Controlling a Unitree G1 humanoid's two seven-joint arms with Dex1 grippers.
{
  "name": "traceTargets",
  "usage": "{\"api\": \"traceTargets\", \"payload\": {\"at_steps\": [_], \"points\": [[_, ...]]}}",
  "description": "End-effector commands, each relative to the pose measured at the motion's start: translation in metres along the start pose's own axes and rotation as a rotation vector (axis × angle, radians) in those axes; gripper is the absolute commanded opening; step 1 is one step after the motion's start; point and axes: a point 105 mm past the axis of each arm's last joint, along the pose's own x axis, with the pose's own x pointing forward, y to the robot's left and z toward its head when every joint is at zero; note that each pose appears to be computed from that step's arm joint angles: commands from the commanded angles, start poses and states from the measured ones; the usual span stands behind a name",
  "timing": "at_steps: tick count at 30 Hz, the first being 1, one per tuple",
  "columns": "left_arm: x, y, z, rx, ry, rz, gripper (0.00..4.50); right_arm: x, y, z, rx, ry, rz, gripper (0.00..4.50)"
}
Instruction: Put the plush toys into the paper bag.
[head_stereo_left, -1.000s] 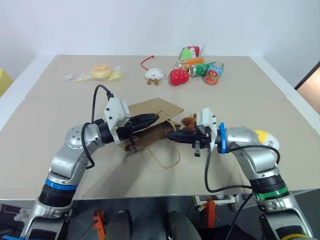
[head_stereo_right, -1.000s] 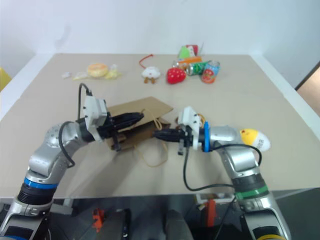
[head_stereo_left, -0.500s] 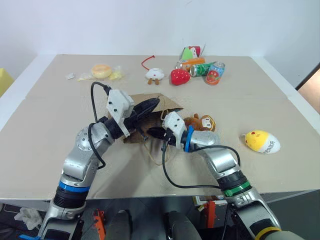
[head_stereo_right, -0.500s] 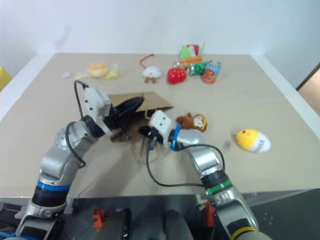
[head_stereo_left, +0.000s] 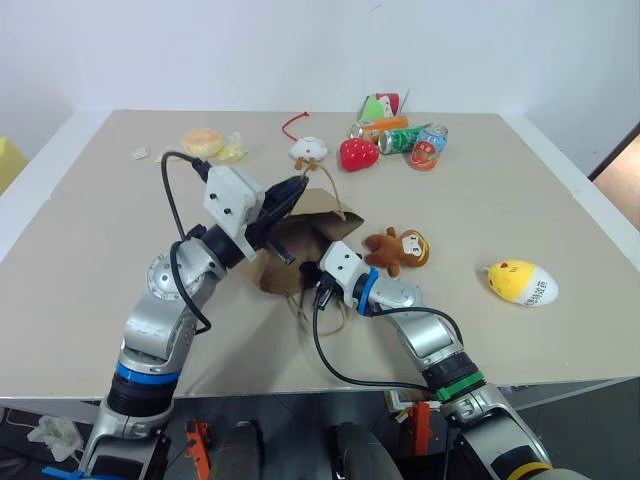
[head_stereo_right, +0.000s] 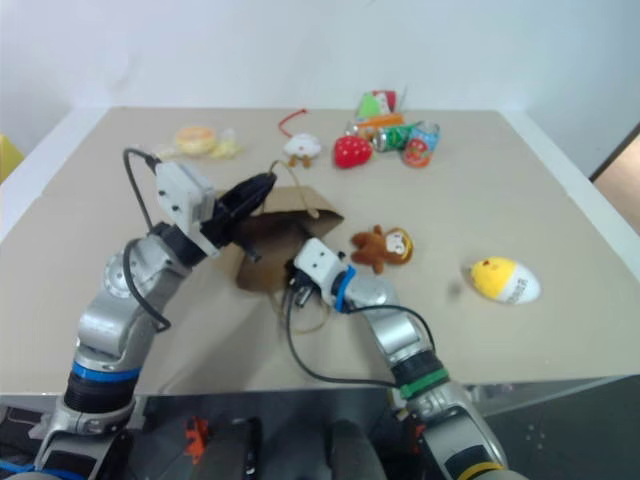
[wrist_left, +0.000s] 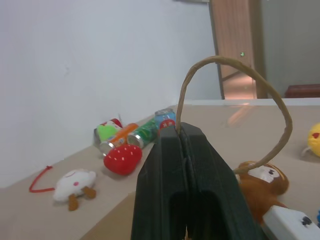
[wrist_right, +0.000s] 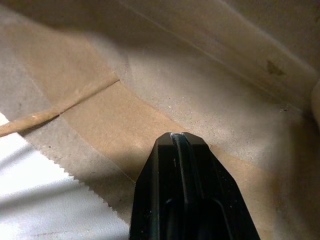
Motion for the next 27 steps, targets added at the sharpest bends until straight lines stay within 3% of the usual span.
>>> {"api": "traceTargets", "payload": {"at_steps": [1, 8, 27], "points": [[0.008, 0.005, 0.046, 0.164, -0.148, -0.004, 0.0, -0.002, -0.004, -0.004, 0.031, 0.007, -0.018, 0.03], [0.015, -0.009, 0.063, 0.313, -0.203, -0.093, 0.0, -0.002, -0.008, -0.002, 0.045, 0.002, -0.036, 0.03], [0.019, -0.019, 0.075, 0.418, -0.252, -0.14, 0.0, -0.004, -0.01, -0.003, 0.054, 0.004, -0.028, 0.03]]}}
